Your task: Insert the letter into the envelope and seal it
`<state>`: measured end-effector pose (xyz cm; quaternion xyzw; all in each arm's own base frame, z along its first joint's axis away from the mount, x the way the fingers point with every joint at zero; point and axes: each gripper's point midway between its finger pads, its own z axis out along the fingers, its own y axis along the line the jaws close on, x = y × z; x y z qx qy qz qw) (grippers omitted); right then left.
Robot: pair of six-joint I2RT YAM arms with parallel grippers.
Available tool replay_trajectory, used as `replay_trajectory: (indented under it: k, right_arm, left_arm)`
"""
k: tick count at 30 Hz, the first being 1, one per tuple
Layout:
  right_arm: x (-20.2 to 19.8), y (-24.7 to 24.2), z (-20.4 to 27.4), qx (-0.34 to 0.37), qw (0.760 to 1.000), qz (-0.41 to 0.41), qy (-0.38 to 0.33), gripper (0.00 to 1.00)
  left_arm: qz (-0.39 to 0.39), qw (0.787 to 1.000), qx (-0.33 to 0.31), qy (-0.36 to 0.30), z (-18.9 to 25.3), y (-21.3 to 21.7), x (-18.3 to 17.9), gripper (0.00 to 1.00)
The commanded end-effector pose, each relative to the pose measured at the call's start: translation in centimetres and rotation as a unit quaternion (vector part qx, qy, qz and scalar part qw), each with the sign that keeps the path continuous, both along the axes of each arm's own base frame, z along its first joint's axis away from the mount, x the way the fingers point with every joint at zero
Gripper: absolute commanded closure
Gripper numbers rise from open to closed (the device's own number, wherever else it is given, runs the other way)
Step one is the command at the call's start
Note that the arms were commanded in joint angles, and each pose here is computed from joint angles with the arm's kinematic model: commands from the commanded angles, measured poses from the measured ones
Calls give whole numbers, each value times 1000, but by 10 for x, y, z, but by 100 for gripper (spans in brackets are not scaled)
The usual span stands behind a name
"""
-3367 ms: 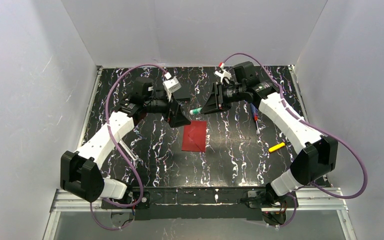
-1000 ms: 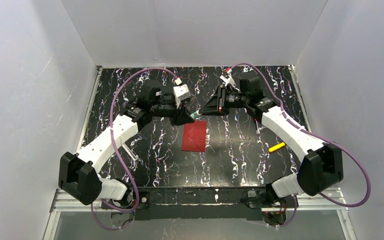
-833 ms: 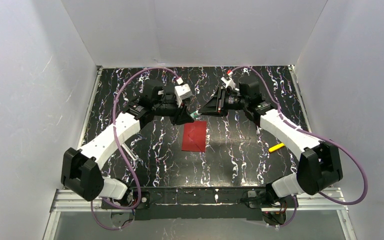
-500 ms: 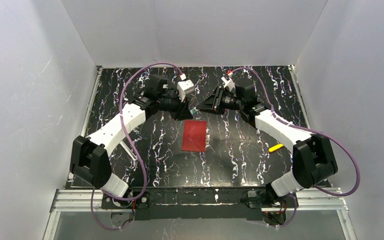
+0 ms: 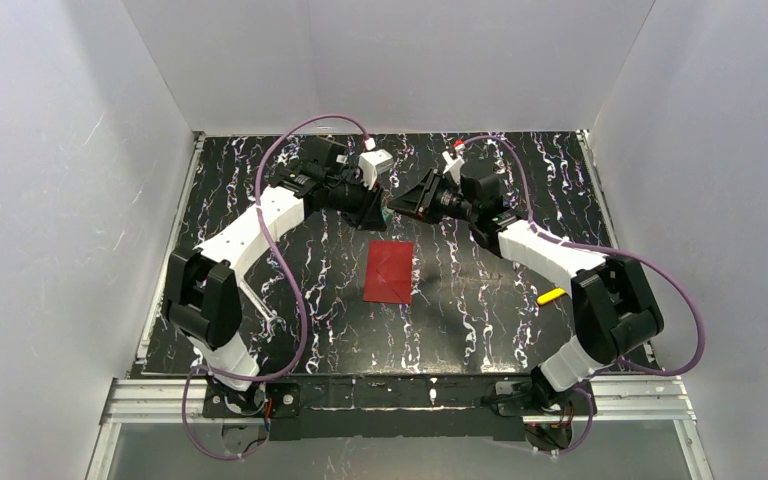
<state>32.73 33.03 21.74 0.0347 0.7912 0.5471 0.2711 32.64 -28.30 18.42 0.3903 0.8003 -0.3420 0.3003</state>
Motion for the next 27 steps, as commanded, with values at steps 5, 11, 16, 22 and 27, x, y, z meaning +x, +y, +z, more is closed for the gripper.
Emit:
replay_trajectory:
  k: [5, 11, 16, 22, 27]
  right_arm:
    - [-104, 28, 28, 20, 975, 212, 68, 97]
    - [-8, -28, 104, 33, 996, 46, -64, 28]
    - [25, -47, 133, 28, 994, -2, -105, 16]
    - [28, -76, 84, -69, 994, -63, -57, 13]
    - [19, -92, 44, -129, 989, -76, -16, 13]
  left_arm:
    - [4, 975, -124, -182, 95, -18, 51, 100]
    - [-42, 993, -80, -71, 22, 6, -12, 100]
    - [-19, 998, -56, -5, -16, 22, -42, 100]
    - [42, 999, 1, 33, -43, 41, -41, 98]
    - [105, 989, 74, 70, -77, 57, -21, 93]
